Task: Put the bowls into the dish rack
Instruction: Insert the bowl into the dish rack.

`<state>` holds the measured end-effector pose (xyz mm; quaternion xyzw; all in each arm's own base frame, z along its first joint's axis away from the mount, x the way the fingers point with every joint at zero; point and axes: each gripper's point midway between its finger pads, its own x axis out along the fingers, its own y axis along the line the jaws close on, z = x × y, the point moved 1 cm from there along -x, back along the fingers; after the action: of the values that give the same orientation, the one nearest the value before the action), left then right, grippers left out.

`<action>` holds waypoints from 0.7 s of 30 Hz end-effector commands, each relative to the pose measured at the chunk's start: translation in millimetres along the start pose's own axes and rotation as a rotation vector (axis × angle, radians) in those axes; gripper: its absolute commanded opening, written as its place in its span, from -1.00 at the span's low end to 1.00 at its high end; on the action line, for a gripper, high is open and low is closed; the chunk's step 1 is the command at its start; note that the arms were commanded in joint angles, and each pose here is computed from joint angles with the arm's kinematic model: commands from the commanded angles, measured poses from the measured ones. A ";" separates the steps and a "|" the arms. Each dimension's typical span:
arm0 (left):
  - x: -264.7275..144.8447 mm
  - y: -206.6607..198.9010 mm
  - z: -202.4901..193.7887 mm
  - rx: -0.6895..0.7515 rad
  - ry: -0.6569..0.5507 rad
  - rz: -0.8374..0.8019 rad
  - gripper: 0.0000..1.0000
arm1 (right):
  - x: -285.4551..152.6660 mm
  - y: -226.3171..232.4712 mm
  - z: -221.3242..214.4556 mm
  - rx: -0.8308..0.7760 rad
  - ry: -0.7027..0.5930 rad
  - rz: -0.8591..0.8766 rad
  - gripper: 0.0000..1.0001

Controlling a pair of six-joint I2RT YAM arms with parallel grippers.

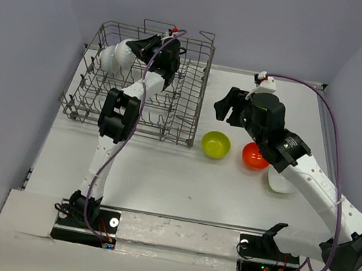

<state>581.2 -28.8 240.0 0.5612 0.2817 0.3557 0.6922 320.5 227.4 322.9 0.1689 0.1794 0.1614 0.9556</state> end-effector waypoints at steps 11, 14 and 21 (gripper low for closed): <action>-22.0 87.7 14.0 -0.361 -0.113 -0.065 -1.00 | -12.9 5.2 8.9 0.017 -0.035 0.025 0.43; -24.0 92.7 15.0 -0.390 -0.133 -0.102 -1.00 | -13.8 5.6 8.9 0.019 -0.035 0.029 0.43; -30.6 102.4 29.1 -0.511 -0.217 -0.219 -1.00 | -16.4 5.0 9.2 0.023 -0.037 0.030 0.44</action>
<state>588.3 -61.7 263.0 0.4604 0.2299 0.2735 0.8126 316.0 223.7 324.1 0.1727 0.1777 0.1609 0.9553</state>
